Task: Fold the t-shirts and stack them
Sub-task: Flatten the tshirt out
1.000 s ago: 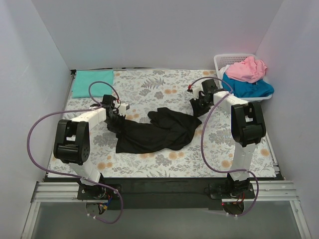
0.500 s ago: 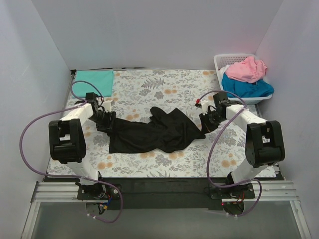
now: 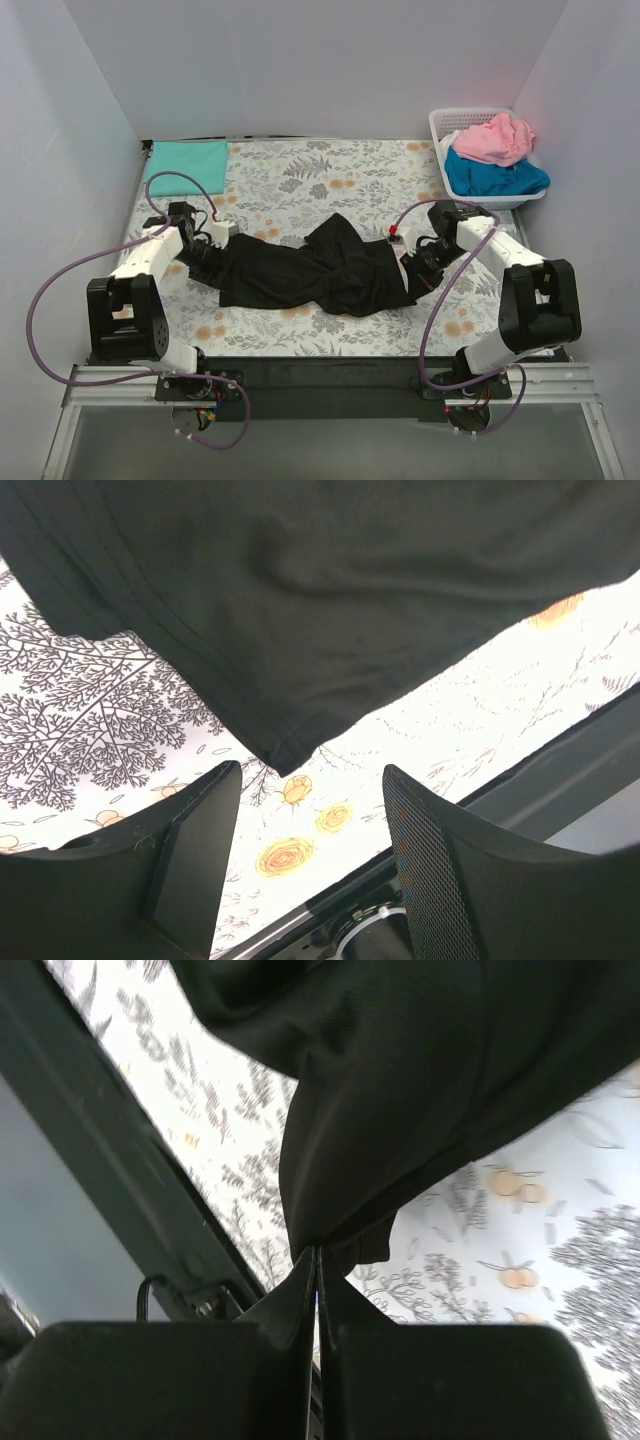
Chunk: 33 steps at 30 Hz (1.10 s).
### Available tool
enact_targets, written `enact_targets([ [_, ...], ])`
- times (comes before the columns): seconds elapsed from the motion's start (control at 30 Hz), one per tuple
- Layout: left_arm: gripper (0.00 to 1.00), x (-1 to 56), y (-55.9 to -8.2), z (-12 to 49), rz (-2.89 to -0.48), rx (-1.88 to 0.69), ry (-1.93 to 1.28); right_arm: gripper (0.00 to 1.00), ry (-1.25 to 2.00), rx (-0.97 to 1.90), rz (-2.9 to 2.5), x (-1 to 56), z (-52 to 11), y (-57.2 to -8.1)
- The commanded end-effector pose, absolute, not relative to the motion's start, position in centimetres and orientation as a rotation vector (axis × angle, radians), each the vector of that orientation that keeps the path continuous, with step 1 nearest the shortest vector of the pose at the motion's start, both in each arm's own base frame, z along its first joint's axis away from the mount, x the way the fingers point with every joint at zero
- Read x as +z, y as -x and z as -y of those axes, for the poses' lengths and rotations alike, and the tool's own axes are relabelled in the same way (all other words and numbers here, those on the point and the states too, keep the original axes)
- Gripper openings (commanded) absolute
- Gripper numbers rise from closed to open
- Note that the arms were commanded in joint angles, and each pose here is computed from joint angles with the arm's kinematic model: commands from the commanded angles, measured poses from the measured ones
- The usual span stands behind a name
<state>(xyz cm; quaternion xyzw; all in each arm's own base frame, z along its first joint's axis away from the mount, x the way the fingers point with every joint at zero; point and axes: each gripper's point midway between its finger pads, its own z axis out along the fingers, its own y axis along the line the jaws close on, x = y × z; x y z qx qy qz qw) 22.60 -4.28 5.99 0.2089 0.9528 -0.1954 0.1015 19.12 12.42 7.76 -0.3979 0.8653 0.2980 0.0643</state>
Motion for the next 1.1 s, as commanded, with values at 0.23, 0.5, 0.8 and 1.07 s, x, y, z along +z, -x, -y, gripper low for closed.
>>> enact_targets([
  [0.23, 0.57, 6.5, -22.1, 4.6, -2.7, -0.577, -0.855, 0.24, 1.53, 1.06, -2.53, 11.1, -12.4, -15.1],
  [0.5, 0.56, 7.5, -22.9, 5.6, -2.558, -0.604, -1.012, 0.68, 1.233, 0.763, -2.428, 13.9, -12.1, -29.2],
  [0.8, 0.61, 8.3, -23.3, 6.7, -2.461, -0.629, -1.055, 0.58, 1.102, 0.619, -2.483, 9.6, -12.3, -38.1],
  [1.07, 0.68, 7.5, -23.2, 6.0, -2.49, -0.567, -1.039, 0.54, 1.058, 0.611, -2.593, 5.2, -13.7, -37.5],
])
